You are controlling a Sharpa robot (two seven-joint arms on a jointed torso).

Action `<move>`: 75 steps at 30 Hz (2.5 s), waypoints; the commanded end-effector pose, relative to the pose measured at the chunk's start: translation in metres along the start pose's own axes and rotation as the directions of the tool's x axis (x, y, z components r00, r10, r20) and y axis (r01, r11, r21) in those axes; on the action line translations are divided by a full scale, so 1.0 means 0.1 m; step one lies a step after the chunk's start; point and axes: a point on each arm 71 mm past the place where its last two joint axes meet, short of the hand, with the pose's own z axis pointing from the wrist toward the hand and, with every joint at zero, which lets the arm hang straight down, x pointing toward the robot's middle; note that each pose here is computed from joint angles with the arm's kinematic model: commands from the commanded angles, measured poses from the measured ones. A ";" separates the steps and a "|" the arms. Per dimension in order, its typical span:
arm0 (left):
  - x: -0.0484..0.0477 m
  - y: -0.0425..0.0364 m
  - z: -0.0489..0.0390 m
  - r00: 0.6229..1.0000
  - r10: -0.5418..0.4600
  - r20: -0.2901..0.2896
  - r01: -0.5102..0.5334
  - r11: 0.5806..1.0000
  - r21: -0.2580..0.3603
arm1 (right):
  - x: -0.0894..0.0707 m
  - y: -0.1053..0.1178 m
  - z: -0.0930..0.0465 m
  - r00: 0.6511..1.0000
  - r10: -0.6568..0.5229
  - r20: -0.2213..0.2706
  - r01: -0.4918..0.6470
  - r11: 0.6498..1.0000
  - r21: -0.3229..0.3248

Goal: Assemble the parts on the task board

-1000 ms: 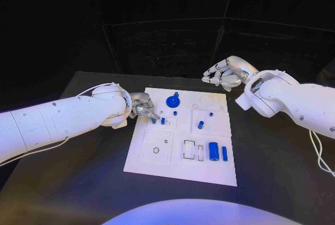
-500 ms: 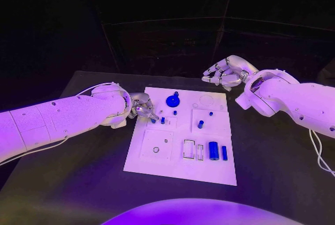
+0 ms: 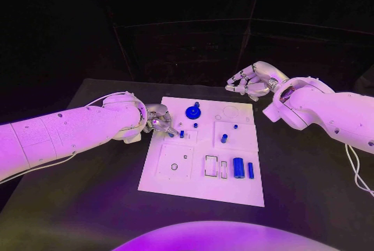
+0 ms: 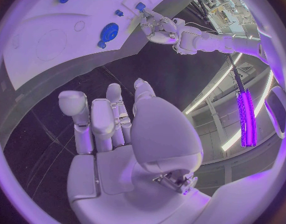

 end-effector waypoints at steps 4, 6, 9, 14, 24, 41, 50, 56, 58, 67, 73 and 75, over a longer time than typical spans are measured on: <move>-0.003 -0.001 0.011 1.000 0.005 -0.006 -0.005 1.000 -0.002 | 0.00 0.02 0.00 1.000 -0.001 -0.003 0.001 1.000 -0.011; -0.006 0.002 0.017 1.000 0.005 -0.005 -0.005 1.000 -0.004 | 0.00 0.02 0.00 1.000 -0.001 -0.002 0.001 1.000 -0.011; -0.012 0.007 0.027 1.000 0.005 -0.005 -0.005 1.000 -0.007 | 0.00 0.02 0.01 1.000 -0.001 -0.002 0.001 1.000 -0.011; -0.016 0.009 0.037 1.000 0.005 -0.006 -0.006 1.000 -0.009 | 0.00 0.02 0.01 1.000 -0.001 -0.003 0.001 1.000 -0.011; -0.014 -0.001 0.050 1.000 0.008 -0.012 -0.008 1.000 -0.009 | 0.00 0.02 0.00 1.000 -0.001 -0.003 0.001 1.000 -0.011; -0.009 -0.023 0.051 1.000 0.009 -0.012 -0.009 1.000 -0.003 | 0.00 0.02 0.01 1.000 -0.001 -0.004 0.001 1.000 -0.011; -0.010 0.001 0.056 1.000 0.012 -0.024 -0.013 1.000 -0.010 | 0.00 0.02 0.01 1.000 -0.001 -0.004 0.001 1.000 -0.011; -0.009 0.017 0.053 0.999 0.014 -0.031 -0.015 1.000 -0.015 | 0.00 0.02 0.01 1.000 -0.001 -0.003 0.001 1.000 -0.010; -0.009 0.022 0.052 0.999 0.014 -0.032 -0.015 1.000 -0.016 | 0.00 0.02 0.01 1.000 -0.001 -0.003 0.001 1.000 -0.010; -0.009 0.023 0.050 0.999 0.014 -0.032 -0.015 1.000 -0.016 | 0.00 0.02 0.01 1.000 -0.001 -0.003 0.001 1.000 -0.010; -0.018 0.022 0.051 1.000 0.010 -0.020 -0.010 1.000 -0.016 | 0.00 0.02 0.01 1.000 -0.001 -0.003 0.001 1.000 -0.011; -0.021 0.025 0.051 1.000 0.009 -0.018 -0.009 1.000 -0.017 | 0.00 0.02 0.01 1.000 -0.001 -0.003 0.001 1.000 -0.011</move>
